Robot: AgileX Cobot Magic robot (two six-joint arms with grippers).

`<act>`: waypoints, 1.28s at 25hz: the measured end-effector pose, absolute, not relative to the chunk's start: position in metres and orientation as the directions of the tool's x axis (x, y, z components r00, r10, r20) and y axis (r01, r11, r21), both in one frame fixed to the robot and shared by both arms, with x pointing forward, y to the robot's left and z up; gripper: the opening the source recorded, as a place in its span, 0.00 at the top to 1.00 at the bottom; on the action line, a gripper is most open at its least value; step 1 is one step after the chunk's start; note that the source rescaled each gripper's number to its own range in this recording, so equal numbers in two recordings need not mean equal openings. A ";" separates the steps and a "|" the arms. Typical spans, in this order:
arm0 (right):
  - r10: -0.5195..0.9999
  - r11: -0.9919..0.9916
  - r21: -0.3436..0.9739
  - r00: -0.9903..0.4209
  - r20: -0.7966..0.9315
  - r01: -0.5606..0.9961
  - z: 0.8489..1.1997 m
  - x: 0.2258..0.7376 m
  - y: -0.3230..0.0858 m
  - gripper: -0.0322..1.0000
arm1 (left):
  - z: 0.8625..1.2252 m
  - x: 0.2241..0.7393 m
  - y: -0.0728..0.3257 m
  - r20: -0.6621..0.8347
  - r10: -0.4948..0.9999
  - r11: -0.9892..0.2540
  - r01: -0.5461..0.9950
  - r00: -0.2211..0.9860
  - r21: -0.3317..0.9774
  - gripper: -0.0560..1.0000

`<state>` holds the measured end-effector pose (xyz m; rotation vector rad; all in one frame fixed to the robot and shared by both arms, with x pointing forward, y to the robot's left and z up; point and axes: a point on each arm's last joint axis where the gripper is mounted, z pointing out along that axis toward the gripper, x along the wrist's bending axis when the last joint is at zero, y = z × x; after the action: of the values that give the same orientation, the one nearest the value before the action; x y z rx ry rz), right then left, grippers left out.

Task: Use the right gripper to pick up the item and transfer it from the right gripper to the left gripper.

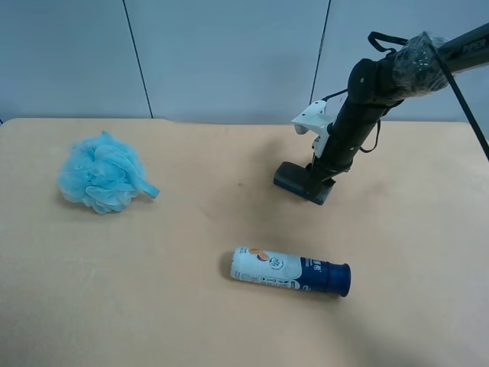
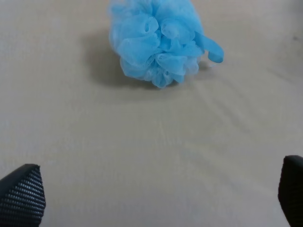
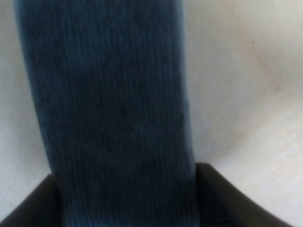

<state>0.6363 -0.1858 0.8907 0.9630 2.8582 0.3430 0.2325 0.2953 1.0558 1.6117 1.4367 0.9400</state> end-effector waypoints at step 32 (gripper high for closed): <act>0.540 0.797 0.403 -0.829 -0.143 0.450 1.024 0.593 -0.159 0.97 | 1.056 0.232 0.295 0.034 0.995 -0.071 0.430 0.093 0.900 0.00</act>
<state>0.5927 -0.1588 1.0245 0.7672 2.7349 0.5210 0.2325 0.2953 1.0558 1.6117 1.4367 0.9400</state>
